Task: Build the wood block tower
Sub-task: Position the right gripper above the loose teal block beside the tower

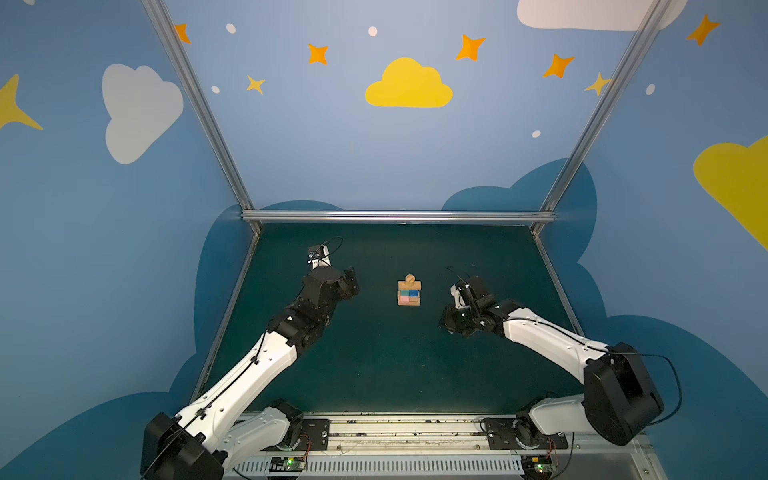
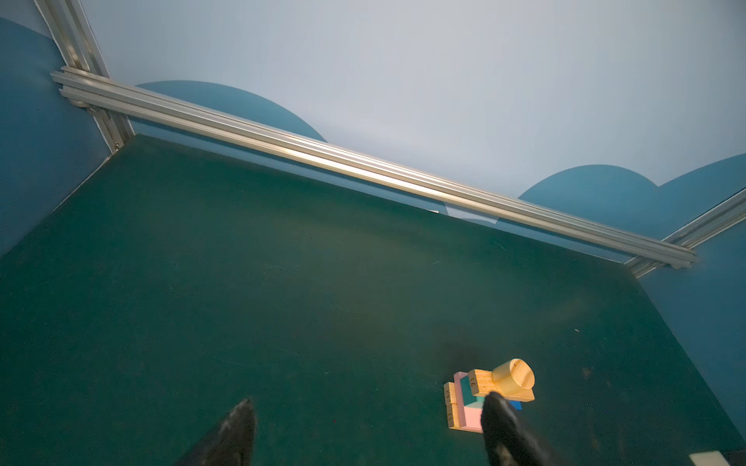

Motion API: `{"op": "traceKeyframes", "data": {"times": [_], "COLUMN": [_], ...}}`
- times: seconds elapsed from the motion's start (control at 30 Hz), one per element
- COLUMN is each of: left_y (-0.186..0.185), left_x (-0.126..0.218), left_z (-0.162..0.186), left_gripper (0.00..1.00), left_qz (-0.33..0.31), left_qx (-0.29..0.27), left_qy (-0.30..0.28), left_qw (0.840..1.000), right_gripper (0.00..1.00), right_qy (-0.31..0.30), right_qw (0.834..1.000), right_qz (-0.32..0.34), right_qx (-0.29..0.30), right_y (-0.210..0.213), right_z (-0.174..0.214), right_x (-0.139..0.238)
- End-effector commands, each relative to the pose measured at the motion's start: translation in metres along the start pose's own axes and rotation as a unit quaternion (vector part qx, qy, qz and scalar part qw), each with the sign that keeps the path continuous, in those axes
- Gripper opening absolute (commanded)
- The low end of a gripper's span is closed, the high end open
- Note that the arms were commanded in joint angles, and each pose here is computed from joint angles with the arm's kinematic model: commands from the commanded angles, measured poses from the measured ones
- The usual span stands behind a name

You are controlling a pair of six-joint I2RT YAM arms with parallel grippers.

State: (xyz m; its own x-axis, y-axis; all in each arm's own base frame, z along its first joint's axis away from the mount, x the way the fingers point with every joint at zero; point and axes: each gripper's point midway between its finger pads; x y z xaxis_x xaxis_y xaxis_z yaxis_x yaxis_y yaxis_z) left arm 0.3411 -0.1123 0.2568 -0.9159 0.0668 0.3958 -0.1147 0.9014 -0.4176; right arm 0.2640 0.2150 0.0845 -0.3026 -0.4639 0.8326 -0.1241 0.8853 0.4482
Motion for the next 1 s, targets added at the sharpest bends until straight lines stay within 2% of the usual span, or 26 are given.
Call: {"op": "traceKeyframes", "data": {"times": [0.0,0.27,0.6,0.97], "left_y": [0.0,0.002,0.006,0.008], "left_x": [0.0,-0.003,-0.008,-0.01], "left_z": [-0.003,-0.001,0.002,0.003], "left_gripper": [0.87,0.86,0.87,0.87], "left_qz": [0.006,0.004,-0.002,-0.005], "left_qx": [0.014,0.017,0.021,0.022], "left_qy": [-0.006,-0.003,0.004,0.007], "left_qw": [1.0,1.0,1.0,1.0], "right_gripper": [0.0,0.0,0.0,0.0], "right_qy": [0.017,0.059,0.06,0.053], "right_qw": [0.999,0.997,0.993,0.99], "right_qz": [0.028,0.053,0.103,0.127], "right_qx": [-0.004,-0.007,-0.018,-0.033], "right_y": [-0.013,-0.028,-0.054,-0.074], "right_z": [0.01,0.025,0.028,0.023], "right_x": [-0.007,-0.029,-0.034,-0.038]}}
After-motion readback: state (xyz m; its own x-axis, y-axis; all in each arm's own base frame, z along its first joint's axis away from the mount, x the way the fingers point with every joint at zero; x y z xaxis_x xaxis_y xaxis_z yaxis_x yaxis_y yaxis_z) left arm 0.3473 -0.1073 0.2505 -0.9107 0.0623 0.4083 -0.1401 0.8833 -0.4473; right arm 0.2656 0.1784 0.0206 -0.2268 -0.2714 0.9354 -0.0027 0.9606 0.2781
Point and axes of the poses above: each gripper's point midway between its finger pads, its own x axis back along the fingers, its own y axis along the line the jaws close on, z = x × y, and after that the axes turned 8 degrees about x, right-handed
